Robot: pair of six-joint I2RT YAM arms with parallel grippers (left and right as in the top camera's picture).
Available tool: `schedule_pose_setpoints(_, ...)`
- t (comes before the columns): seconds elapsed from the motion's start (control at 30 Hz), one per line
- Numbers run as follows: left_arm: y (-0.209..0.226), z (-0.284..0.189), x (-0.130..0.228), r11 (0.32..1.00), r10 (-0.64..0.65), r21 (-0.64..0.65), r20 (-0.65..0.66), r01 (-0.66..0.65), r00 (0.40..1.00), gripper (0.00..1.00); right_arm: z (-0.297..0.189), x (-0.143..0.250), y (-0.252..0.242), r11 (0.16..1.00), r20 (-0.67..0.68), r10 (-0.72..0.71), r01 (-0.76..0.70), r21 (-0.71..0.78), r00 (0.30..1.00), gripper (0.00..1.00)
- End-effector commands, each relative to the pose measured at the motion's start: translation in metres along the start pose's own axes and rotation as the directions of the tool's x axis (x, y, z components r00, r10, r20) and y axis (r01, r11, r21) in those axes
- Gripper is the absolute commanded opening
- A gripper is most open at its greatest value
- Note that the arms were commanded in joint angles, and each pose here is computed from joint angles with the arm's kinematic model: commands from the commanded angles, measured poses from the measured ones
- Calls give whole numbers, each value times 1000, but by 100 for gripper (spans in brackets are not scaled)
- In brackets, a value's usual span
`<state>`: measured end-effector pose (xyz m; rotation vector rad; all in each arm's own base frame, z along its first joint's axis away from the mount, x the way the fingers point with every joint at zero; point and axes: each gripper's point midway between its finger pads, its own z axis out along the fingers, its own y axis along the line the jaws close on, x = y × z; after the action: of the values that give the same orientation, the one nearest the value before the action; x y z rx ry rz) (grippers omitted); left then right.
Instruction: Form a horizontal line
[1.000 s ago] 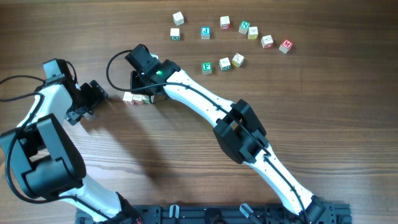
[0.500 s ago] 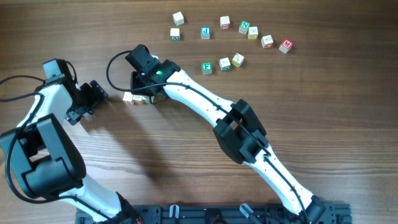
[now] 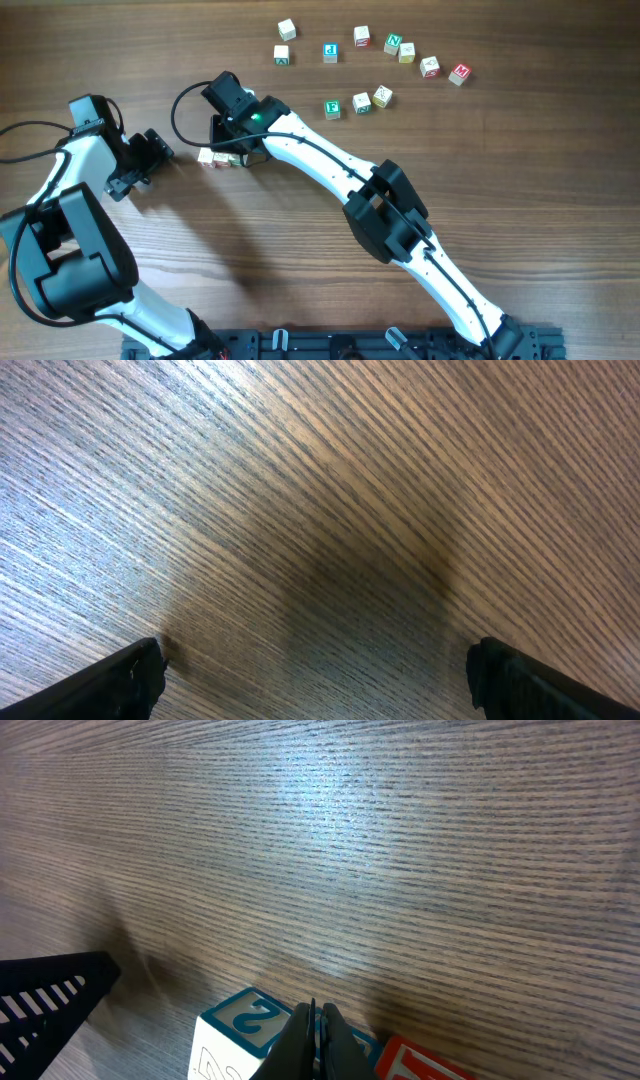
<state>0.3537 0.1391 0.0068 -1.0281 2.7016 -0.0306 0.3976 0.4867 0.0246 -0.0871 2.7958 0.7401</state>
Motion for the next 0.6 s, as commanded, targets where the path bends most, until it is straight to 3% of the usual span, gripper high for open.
schedule_pose_setpoints(0.0, 2, -6, -1, 1000, -3, -4, 17, 3, 1000, 100, 14, 12, -9, 1000, -41, -9, 9, 15, 999, 5)
schedule_pose_setpoints(0.57, 2, -6, -1, 1000, -3, -4, 17, 3, 1000, 100, 14, 15, -9, 1000, -48, -10, 11, 17, 999, 5)
